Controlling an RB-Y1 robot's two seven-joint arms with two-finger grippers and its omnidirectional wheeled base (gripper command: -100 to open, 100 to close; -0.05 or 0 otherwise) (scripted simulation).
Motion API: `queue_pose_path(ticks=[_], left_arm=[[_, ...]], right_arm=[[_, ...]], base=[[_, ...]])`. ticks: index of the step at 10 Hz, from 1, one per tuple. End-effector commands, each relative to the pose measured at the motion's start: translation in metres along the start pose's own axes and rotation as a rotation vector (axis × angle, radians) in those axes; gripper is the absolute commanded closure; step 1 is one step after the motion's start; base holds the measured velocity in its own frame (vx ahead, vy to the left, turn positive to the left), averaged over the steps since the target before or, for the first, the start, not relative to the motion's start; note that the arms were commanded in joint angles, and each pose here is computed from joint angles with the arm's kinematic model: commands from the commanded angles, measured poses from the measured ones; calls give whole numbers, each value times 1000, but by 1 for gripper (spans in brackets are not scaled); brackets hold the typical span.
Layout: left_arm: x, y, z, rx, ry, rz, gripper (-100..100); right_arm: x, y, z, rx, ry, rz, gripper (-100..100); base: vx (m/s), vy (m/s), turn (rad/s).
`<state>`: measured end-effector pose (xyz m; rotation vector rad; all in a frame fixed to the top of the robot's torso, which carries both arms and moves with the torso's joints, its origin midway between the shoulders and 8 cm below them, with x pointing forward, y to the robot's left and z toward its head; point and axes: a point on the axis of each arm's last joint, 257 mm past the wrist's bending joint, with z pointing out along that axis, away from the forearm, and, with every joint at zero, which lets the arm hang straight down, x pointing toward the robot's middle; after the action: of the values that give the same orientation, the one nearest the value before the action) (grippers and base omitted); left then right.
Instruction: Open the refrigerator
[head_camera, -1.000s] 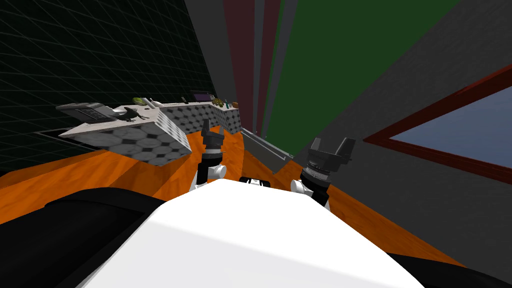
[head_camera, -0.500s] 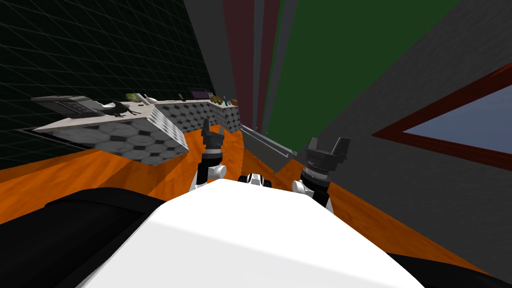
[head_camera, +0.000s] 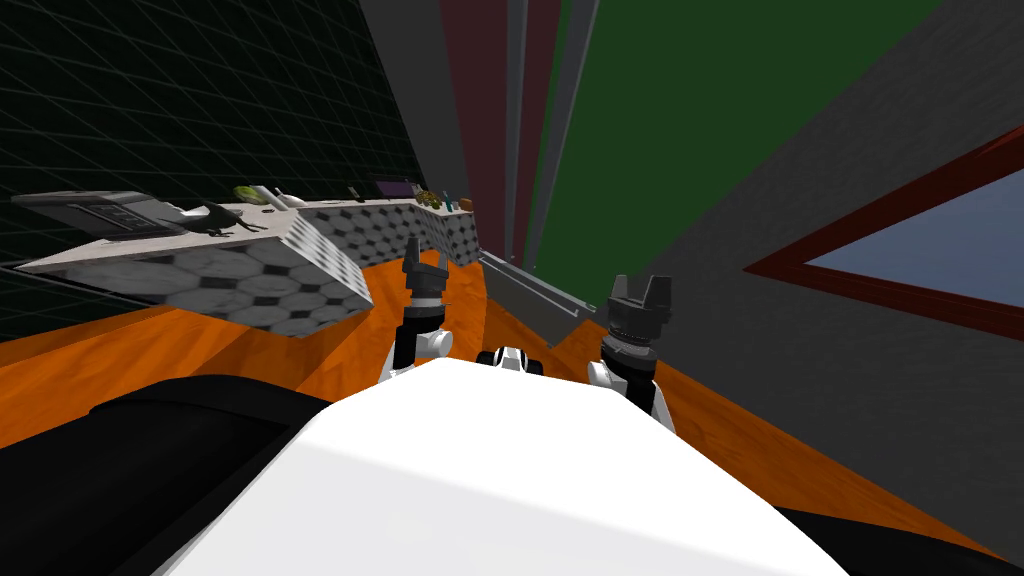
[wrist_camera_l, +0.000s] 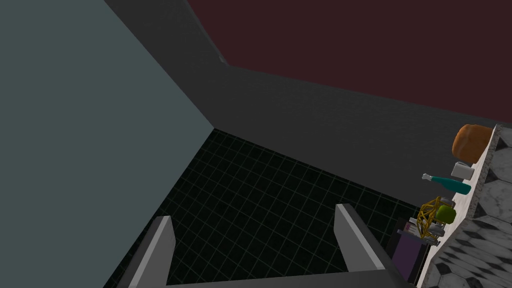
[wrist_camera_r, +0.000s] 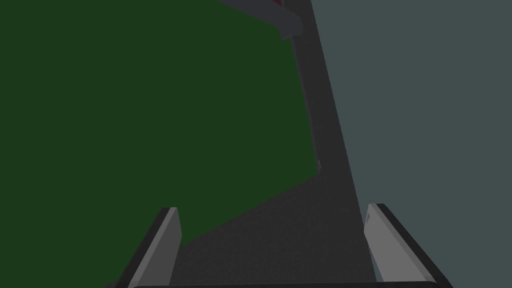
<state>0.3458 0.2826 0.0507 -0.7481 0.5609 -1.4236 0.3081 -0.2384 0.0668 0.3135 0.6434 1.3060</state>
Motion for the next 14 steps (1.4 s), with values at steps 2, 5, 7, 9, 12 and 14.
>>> queue_pose_path(ticks=[2, 5, 7, 9, 12, 14], left_arm=[[0, 0, 0, 0, 0, 0, 0], [0, 0, 0, 0, 0, 0, 0], [0, 0, 0, 0, 0, 0, 0], [0, 0, 0, 0, 0, 0, 0], [0, 0, 0, 0, 0, 0, 0], [0, 0, 0, 0, 0, 0, 0]], right_arm=[[9, -7, -3, -20, 59, -130, -100], [12, -11, -4, -30, 78, -214, -100], [15, -15, -5, -41, 94, -283, -100], [18, -20, -7, -52, 109, -351, -100], [21, -24, -9, -64, 122, -430, -100], [23, -29, -11, -77, 134, -504, -100]], base=[[49, 42, -34], [44, 40, -48], [64, 59, -53], [60, 40, -56], [47, 42, -38], [47, 35, -66]])
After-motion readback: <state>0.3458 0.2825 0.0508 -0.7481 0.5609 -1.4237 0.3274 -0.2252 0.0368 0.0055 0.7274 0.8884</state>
